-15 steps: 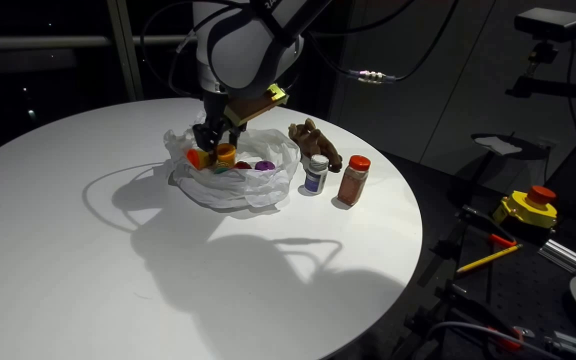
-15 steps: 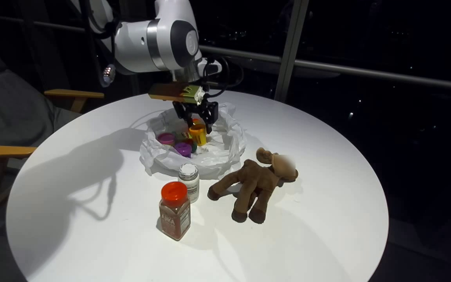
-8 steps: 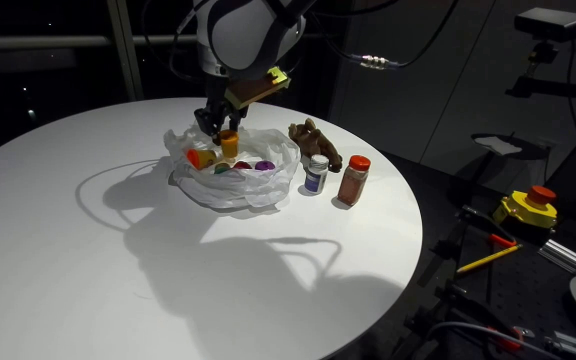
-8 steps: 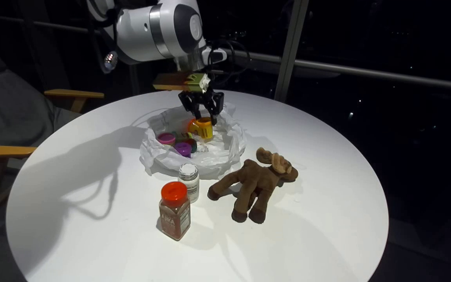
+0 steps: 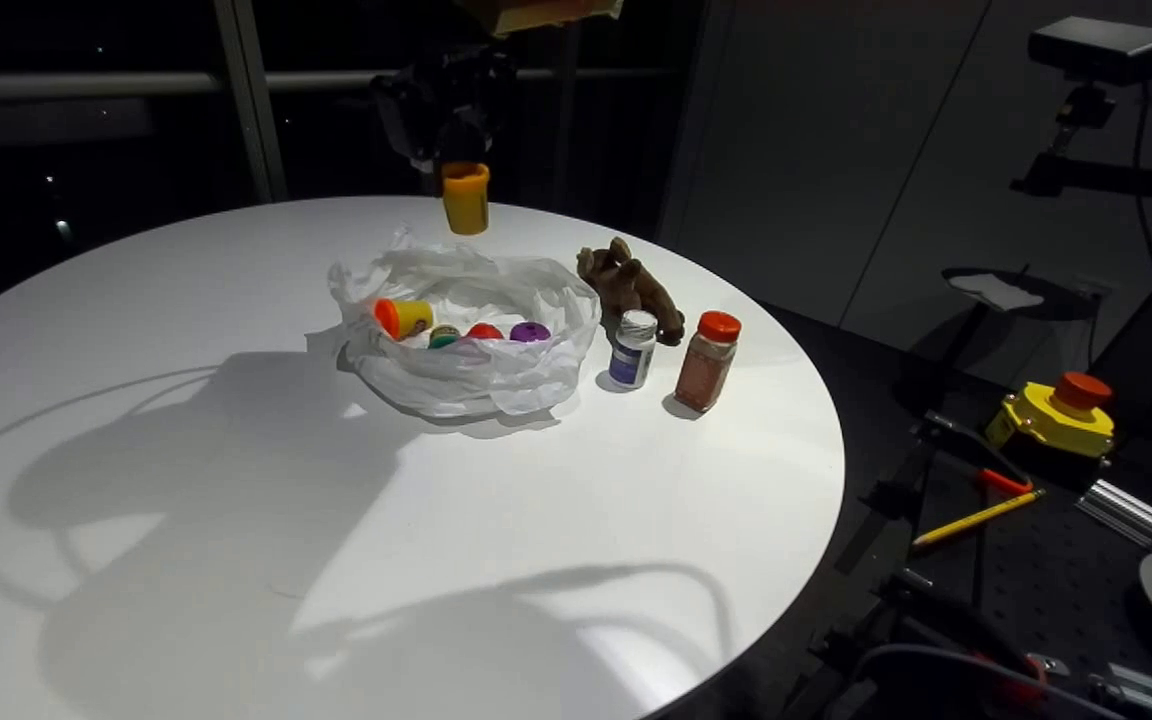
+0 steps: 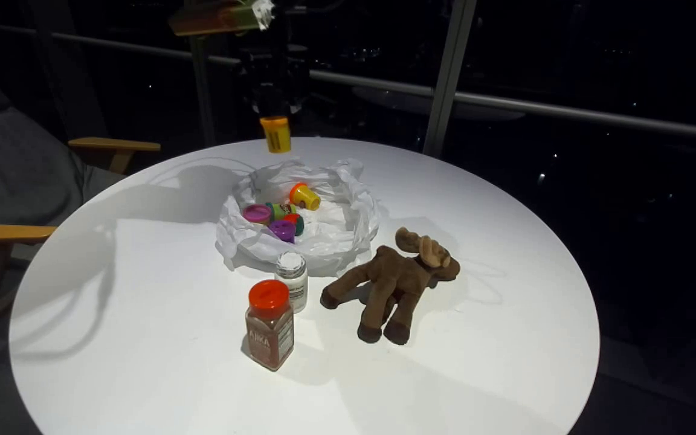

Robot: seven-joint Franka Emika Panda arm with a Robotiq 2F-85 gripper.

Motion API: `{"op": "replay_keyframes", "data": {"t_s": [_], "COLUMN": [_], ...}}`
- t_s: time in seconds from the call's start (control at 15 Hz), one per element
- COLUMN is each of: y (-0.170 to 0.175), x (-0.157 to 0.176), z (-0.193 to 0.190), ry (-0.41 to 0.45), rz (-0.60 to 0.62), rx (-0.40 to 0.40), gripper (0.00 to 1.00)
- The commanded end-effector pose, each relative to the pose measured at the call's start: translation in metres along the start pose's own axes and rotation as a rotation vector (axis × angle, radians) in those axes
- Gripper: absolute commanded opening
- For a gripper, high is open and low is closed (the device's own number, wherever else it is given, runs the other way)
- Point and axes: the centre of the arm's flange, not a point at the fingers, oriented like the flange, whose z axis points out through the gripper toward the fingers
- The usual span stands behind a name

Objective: Pick up all the objects from plastic bag and put it on the table.

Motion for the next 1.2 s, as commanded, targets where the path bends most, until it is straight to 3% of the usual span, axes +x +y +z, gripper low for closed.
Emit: {"op": "replay_keyframes", "data": {"t_s": [0.0, 0.27, 0.6, 0.87, 1.13], "y": [-0.042, -0.117, -0.179, -0.195, -0.189], "x": [-0.078, -0.132, -0.163, -0.162, -0.156], "z": [-0.037, -0.001, 0.034, 0.065, 0.093], "ry": [-0.051, -0.091, -0.026, -0.018, -0.004], "rz": [-0.083, -0.158, -0.179, -0.162, -0.15], "rx": [0.054, 0.12, 0.186, 0.206, 0.178], "gripper": [0.28, 0.28, 0.28, 0.28, 0.28]}}
